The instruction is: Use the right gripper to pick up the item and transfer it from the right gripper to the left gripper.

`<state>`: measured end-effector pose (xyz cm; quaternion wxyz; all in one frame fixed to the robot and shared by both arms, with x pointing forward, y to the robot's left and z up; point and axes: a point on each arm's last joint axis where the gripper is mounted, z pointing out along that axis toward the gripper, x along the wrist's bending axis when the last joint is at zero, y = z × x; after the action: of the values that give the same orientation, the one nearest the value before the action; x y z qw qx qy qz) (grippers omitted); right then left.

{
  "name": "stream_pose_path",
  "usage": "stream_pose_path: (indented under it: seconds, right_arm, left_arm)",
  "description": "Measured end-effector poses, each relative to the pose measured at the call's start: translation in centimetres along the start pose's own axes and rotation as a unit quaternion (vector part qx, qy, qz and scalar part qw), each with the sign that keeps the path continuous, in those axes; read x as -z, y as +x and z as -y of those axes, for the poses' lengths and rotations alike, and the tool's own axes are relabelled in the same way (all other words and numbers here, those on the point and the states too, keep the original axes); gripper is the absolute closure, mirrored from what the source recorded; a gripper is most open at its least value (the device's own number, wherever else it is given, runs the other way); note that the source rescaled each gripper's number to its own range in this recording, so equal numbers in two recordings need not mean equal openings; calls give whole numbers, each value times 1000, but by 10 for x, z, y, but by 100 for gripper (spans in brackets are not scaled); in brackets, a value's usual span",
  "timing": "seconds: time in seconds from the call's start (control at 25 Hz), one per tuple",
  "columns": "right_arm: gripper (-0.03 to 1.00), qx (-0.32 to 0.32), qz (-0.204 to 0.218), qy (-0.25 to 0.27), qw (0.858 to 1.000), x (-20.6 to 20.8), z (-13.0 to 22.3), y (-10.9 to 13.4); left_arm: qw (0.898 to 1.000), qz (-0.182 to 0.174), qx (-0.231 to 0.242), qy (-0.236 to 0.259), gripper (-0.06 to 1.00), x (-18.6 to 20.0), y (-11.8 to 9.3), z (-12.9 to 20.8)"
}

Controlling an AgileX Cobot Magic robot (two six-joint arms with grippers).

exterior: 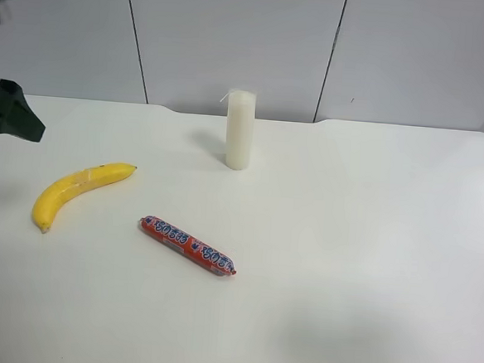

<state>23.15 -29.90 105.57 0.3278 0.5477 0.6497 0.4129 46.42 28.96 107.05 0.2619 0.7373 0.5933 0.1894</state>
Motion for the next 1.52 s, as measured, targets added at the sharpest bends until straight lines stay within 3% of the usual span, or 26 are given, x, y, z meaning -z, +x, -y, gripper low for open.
stream_pose_path:
  seconds: [0.32,0.56,0.92,1.24,1.52]
  right_arm:
    - [-3,0,0,0,1000,0,0,0]
    - [-3,0,0,0,1000,0,0,0]
    - [-3,0,0,0,1000,0,0,0]
    - [-3,0,0,0,1000,0,0,0]
    - [-3,0,0,0,1000,0,0,0]
  left_arm:
    - [999,12,2,-41,-6,86,-25,35]
    - [996,11,1,-87,-6,125,-38,63]
    - [998,22,-1,-54,-6,121,-49,123]
    - [998,7,-8,-69,-6,109,-51,162]
    - [986,-47,19,-159,-6,125,-50,184]
